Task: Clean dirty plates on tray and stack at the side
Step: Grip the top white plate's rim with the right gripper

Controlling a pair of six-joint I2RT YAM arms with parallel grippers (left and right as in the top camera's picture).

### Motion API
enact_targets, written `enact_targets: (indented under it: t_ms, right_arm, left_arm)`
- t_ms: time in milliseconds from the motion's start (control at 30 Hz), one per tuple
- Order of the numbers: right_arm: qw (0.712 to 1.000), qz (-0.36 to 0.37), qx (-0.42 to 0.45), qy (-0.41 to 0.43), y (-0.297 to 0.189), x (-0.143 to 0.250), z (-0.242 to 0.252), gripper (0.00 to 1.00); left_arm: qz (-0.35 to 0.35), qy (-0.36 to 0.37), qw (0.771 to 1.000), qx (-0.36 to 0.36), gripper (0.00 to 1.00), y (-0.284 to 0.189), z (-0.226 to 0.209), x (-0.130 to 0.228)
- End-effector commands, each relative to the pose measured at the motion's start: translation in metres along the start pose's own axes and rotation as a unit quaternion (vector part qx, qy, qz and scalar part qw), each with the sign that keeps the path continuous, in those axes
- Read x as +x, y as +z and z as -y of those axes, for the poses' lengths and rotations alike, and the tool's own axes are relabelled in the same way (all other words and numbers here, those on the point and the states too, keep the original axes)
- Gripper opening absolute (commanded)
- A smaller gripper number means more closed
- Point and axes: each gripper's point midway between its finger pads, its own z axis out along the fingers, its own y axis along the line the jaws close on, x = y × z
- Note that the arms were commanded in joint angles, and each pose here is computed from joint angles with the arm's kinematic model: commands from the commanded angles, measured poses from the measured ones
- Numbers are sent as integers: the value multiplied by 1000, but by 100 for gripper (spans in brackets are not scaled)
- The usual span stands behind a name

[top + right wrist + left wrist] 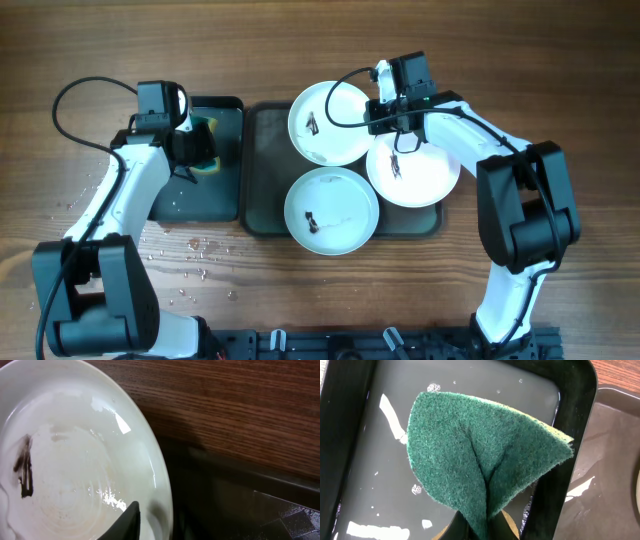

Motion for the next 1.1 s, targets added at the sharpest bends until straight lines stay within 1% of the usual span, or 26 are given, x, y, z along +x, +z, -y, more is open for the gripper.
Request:
enact_targets:
  t_ms: [0,133,267,700,833,867,1067]
  right_arm:
    - [1000,7,0,-1,-9,-3,-4,22]
    - [1000,5,9,0,-9,-2,-1,19]
    - [1000,11,7,0,-11,-5,-1,21]
    - [999,26,16,-12,-25,-15,1,22]
    - [1000,18,16,-11,-24,-11,2,20]
    - [1000,16,16,-10,-24,-10,2,18]
    - [1000,1,18,-6,-18,-2,4,18]
  left_arm:
    - [10,-1,1000,7,4,-5,1,-6]
    - [10,-2,1000,7,4,-5,1,-6]
    - [10,-1,1000,7,4,-5,1,-6]
    - [10,-2,1000,7,4,-5,1,-6]
    - [10,-2,1000,7,4,-5,1,-6]
    - [10,-2,1000,7,4,-5,1,-6]
    - [10,-2,1000,7,4,-5,1,-6]
